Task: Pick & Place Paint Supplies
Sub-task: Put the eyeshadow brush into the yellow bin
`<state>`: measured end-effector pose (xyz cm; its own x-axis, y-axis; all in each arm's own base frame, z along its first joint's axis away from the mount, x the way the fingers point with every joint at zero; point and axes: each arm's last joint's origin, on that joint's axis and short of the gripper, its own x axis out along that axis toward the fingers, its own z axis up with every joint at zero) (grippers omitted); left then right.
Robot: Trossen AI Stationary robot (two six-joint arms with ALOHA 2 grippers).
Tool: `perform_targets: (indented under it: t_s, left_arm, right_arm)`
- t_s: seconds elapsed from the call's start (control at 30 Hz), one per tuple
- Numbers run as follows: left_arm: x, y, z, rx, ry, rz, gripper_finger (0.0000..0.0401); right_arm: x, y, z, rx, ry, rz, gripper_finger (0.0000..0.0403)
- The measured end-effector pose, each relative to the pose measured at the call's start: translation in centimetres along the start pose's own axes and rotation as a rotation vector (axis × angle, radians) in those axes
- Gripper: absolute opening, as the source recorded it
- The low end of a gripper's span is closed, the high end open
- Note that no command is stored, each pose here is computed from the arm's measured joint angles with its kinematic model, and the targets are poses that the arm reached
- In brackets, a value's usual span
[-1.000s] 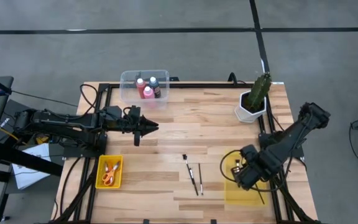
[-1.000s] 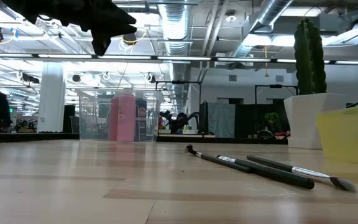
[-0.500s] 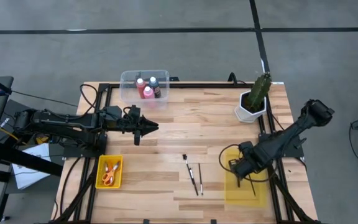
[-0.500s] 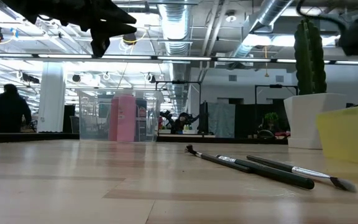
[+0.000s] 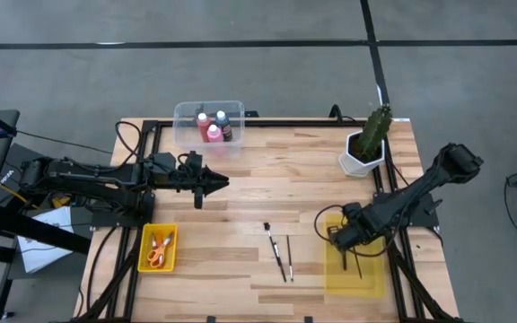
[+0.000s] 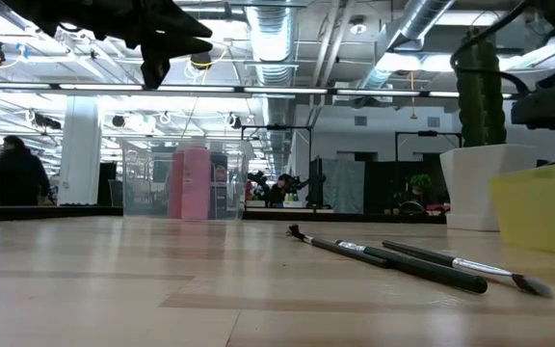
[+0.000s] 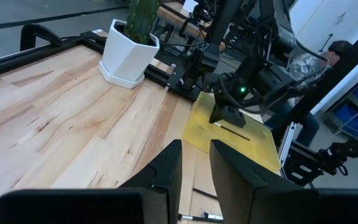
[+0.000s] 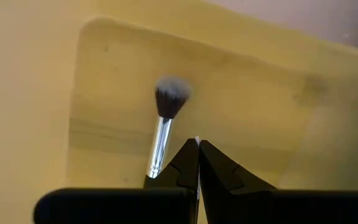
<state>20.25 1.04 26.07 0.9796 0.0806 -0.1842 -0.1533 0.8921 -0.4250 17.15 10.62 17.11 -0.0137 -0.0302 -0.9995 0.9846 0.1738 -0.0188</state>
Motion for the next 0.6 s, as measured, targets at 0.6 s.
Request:
perform_targets:
  t_s: [0.6]
  left_arm:
    - [0.0, 0.0, 0.0, -0.001, -0.005, -0.003, 0.0076]
  right_arm:
    - [2.1, 1.9, 0.1, 0.041, 0.018, -0.008, 0.0000]
